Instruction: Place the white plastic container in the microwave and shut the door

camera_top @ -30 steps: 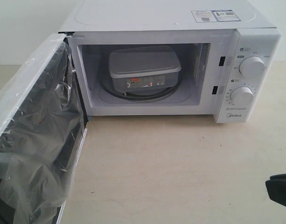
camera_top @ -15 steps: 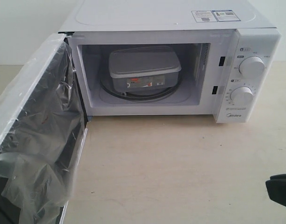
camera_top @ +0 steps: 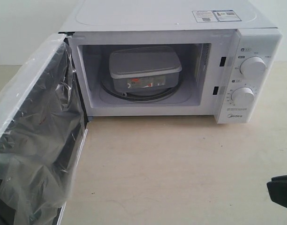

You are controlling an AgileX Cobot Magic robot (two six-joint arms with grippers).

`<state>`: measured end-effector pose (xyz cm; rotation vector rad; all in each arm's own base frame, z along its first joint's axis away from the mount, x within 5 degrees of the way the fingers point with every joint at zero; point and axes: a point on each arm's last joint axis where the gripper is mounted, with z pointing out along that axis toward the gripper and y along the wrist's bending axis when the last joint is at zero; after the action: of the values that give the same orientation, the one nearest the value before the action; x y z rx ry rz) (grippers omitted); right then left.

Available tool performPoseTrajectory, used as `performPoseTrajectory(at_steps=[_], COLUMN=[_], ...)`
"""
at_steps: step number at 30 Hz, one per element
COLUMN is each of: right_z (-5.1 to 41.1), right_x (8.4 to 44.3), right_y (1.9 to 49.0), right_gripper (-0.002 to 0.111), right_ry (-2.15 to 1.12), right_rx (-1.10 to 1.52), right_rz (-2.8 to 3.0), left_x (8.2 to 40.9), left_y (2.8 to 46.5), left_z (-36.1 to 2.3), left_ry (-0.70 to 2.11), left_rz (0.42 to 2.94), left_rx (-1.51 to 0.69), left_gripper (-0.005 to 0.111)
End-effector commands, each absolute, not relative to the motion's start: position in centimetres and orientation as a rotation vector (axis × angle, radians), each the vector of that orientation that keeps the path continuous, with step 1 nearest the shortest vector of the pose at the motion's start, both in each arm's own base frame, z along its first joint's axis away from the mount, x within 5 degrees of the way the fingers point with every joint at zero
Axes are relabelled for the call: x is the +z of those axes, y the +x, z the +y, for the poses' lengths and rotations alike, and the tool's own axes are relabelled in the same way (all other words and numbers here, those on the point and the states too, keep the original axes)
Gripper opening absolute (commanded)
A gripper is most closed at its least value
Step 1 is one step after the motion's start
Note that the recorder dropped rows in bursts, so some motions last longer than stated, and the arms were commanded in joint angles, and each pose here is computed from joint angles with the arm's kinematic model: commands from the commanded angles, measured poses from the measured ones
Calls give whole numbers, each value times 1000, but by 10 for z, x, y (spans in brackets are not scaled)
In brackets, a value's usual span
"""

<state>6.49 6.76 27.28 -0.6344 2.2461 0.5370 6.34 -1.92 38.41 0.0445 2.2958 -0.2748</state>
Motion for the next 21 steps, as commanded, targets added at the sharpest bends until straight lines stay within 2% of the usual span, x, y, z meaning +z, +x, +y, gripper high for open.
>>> performPoseTrajectory(at_steps=[1, 11, 16, 21], right_z=[67, 67, 68, 66], right_x=[275, 275, 276, 282], right_y=[65, 65, 65, 68], right_gripper=[0, 0, 0, 0], right_ry=[-641, -635, -620, -581], right_rx=[534, 537, 546, 530], right_rz=[2232, 2233, 2228, 2206], left_x=[376, 329, 315, 314], left_y=[95, 148, 154, 153], left_z=[-29, -40, -54, -63], left_ry=[168, 345, 463, 573], left_rz=[2401, 2628, 2593, 2557], left_rx=[-371, -532, -749, -800], left_gripper=[4, 4, 4, 4])
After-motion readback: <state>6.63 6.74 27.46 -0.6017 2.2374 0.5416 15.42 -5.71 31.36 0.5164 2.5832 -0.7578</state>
